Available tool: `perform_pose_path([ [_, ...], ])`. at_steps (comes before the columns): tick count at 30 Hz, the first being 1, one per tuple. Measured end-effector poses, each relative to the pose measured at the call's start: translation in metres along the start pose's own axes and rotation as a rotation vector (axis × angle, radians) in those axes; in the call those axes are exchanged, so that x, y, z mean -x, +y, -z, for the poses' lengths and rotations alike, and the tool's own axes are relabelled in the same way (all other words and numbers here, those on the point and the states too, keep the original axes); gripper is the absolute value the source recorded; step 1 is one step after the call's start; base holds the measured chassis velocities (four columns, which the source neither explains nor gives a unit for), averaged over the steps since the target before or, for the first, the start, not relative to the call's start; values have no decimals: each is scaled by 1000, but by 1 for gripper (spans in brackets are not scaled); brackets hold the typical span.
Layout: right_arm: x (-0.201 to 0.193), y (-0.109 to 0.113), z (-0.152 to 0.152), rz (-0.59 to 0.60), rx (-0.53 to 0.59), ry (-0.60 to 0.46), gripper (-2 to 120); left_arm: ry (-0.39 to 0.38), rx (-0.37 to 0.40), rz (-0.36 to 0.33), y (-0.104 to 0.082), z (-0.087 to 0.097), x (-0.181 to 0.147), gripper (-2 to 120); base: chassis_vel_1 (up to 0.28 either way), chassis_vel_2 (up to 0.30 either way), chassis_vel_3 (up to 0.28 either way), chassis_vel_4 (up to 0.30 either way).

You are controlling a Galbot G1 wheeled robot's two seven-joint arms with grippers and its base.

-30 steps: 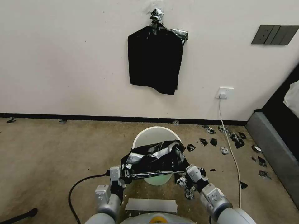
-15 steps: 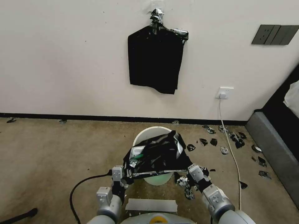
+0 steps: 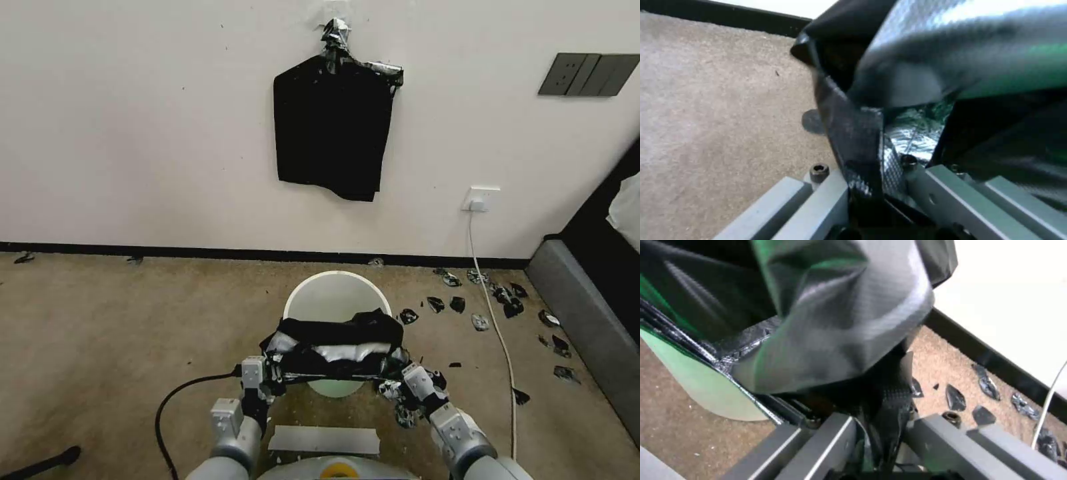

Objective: Place a trash bag onto the trash bin.

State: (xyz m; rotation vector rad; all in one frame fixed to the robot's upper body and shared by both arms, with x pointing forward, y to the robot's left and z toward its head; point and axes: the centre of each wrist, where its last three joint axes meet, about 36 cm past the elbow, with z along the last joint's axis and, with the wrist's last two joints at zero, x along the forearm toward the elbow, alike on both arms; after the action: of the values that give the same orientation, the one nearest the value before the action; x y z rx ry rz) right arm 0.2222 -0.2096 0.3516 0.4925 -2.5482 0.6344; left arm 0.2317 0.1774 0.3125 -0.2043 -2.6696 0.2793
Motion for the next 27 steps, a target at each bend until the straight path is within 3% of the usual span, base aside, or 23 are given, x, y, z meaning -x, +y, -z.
perform_pose_path([
  [9, 3, -2, 0, -1, -3, -2, 0, -30, -3, -18, 3, -3, 9, 0, 0, 0, 0, 0],
  [12, 0, -3, 1, 2, -7, -2, 0, -35, 1, -18, 5, -1, 6, 9, 0, 0, 0, 0],
  [18, -9, -5, 13, 31, -14, 12, 22, -18, 51, -72, 21, -1, -8, 33, 0, 0, 0, 0],
  [20, -11, -6, 16, 35, -16, 14, 25, -16, 60, -84, 25, 0, -10, 35, 0, 0, 0, 0],
  [24, -23, -11, 31, 58, -45, 23, 47, -10, 107, -141, 44, 6, -24, 57, 0, 0, 0, 0],
  [27, -30, -12, 36, 71, -65, 28, 55, -11, 119, -168, 52, 9, -32, 67, 0, 0, 0, 0],
])
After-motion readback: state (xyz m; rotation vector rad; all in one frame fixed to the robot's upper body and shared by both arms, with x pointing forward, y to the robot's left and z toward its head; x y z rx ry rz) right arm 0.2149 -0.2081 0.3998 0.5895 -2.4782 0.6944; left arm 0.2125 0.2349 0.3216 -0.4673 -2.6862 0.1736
